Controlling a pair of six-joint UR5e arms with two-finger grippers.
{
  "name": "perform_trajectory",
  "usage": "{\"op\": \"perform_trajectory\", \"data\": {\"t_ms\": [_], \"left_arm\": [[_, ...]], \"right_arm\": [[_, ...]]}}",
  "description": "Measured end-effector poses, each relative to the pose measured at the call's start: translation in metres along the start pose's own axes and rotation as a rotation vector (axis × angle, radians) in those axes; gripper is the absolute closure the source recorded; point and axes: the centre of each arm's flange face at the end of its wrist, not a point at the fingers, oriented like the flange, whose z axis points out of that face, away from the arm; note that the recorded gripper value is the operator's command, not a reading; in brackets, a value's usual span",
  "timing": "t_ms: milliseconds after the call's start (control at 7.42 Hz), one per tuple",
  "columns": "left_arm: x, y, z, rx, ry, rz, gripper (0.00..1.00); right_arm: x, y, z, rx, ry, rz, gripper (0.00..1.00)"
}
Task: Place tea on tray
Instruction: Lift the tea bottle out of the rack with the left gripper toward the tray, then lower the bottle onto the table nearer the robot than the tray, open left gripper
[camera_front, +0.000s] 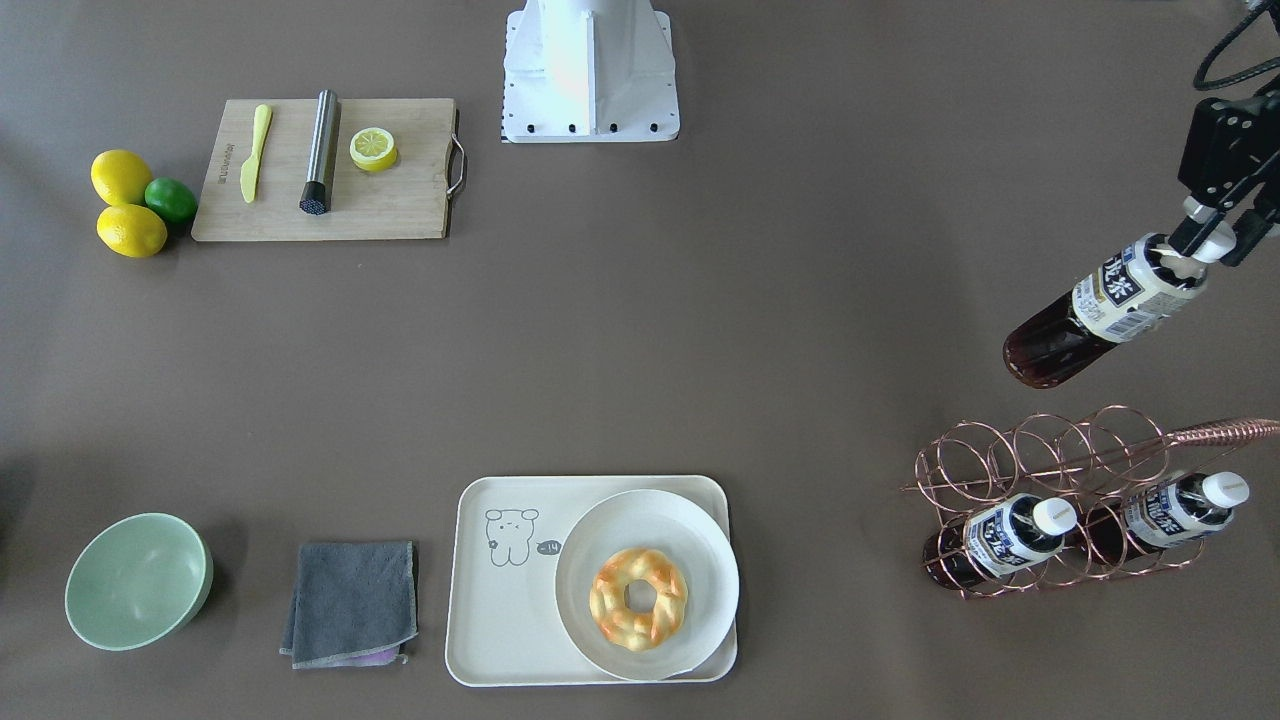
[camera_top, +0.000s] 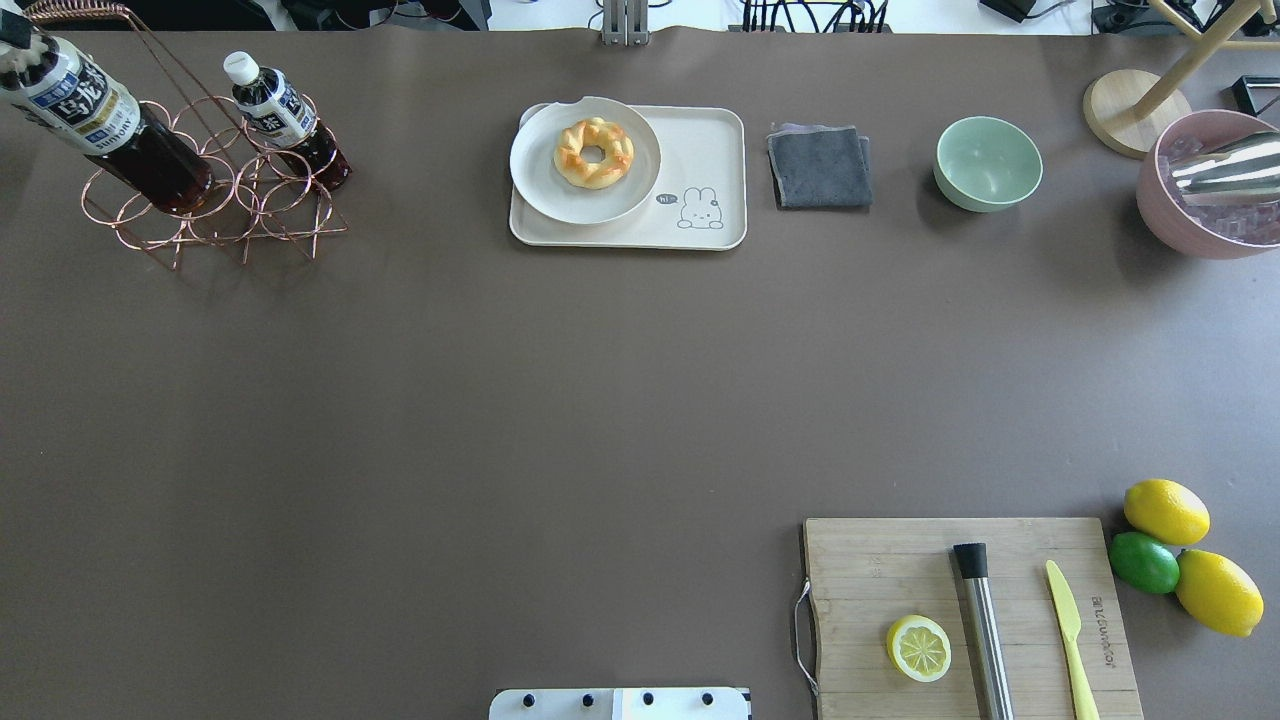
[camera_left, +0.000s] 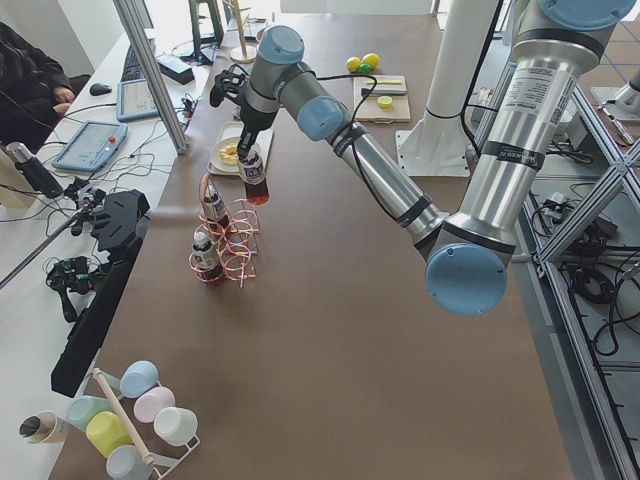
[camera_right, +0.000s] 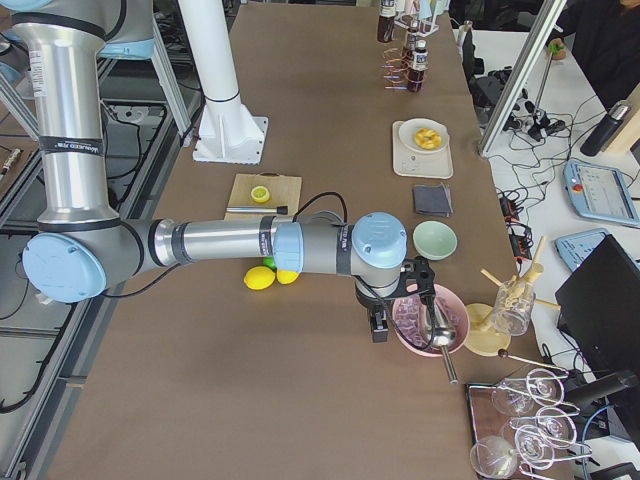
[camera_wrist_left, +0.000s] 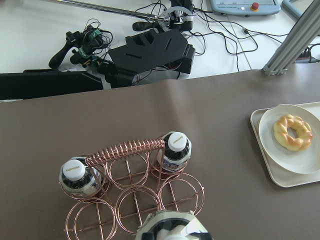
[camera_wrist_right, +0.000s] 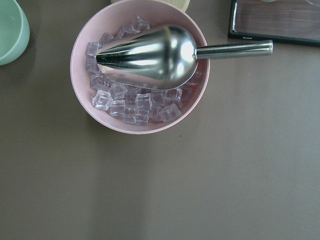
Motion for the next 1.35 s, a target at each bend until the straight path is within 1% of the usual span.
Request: {"op": "perform_trajectory", "data": {"t_ms": [135, 270, 539, 809, 1079, 1213, 1348], "left_arm": [[0.029, 0.003, 0.015, -0.013, 0.011, 0.001, 1.0], [0.072, 0.009, 0.033, -0.03, 0.016, 0.001, 1.0], [0.18, 0.032, 0.063, -0.065, -0.002, 0.002, 1.0], [0.282, 0.071, 0.089, -0.073, -0.024, 0.024, 1.0], [0.358, 0.105, 0.112, -0.075, -0.014, 0.048, 1.0], [0.4, 0.12, 0.123, -0.08, -0.001, 0.065, 1.0], [0.437, 0.131, 0.137, -0.088, -0.003, 0.078, 1.0]], "right_arm": [[0.0, 0.001, 0.0, -0.001, 0.0, 0.001, 0.0], [0.001, 0.001, 0.001, -0.003, 0.0, 0.003, 0.0], [0.004, 0.002, 0.004, -0.007, 0.0, 0.008, 0.0], [0.006, 0.002, 0.006, -0.012, 0.001, 0.012, 0.0], [0.007, 0.003, 0.006, -0.014, 0.001, 0.014, 0.0], [0.008, 0.003, 0.007, -0.015, 0.001, 0.015, 0.0], [0.008, 0.003, 0.008, -0.016, 0.0, 0.017, 0.0]]}}
